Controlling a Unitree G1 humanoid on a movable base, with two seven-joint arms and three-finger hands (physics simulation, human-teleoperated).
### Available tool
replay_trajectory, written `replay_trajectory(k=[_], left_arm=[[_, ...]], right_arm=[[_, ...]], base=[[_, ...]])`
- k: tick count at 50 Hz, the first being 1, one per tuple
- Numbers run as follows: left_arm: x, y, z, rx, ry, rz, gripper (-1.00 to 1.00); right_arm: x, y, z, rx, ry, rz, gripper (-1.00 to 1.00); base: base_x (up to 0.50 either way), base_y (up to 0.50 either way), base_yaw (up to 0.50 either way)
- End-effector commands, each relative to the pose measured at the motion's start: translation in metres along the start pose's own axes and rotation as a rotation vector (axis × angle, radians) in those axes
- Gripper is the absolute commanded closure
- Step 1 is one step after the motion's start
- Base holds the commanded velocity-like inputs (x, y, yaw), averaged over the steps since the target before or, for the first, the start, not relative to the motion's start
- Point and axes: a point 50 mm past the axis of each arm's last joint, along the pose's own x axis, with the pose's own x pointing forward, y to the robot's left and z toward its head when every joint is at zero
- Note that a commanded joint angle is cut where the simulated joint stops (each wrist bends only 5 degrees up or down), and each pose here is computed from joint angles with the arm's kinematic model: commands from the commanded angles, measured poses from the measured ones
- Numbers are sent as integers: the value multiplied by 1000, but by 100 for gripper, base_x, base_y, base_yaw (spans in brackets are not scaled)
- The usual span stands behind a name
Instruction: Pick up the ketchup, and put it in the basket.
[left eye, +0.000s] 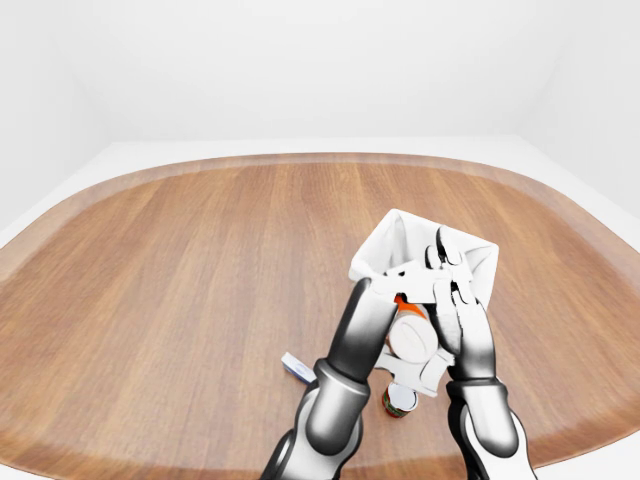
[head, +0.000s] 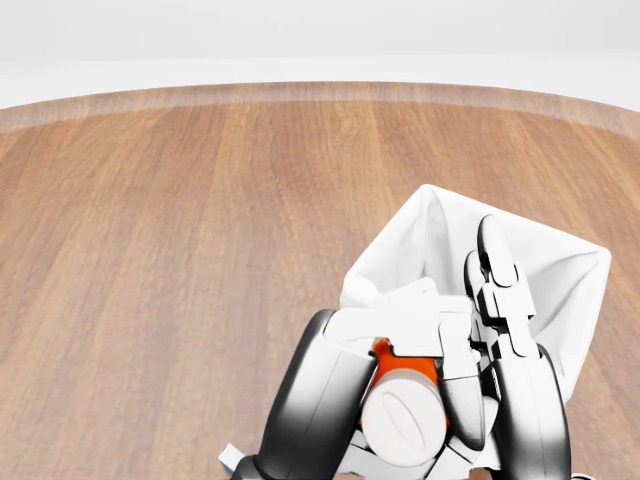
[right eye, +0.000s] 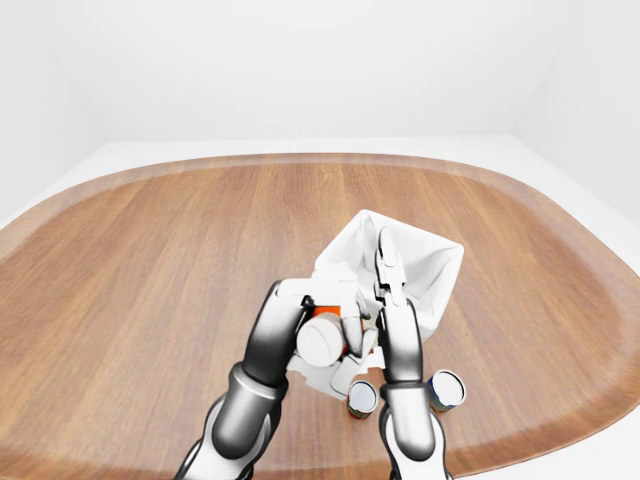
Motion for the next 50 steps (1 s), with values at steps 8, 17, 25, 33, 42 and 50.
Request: replay_trajectory(k=[8, 17, 25, 33, 42, 50], left_arm=[[1, -14, 12, -53, -44, -5, 100], [0, -15, 13, -55, -48, -11, 100], [0, -13, 18, -53, -73, -1, -100], [1, -9, 22, -50, -89, 10, -100], [-1, -4, 22, -31, -92, 20, -100], [-3, 15, 28, 30, -126, 46, -100]], right_arm=[[0, 0, 0, 2, 0, 1, -100], [-1, -1, -4, -2, 20, 2, -100], [-2, -1, -11, -13, 44, 12, 100], [-1, 0, -13, -28, 49, 12, 100], [0, 1, -15, -36, 53, 10, 100], [0, 2, -16, -37, 52, 10, 100]], base=[[0, 0, 0], [0, 0, 0], [0, 0, 0], [0, 0, 0], [0, 0, 0], [0, 0, 0]])
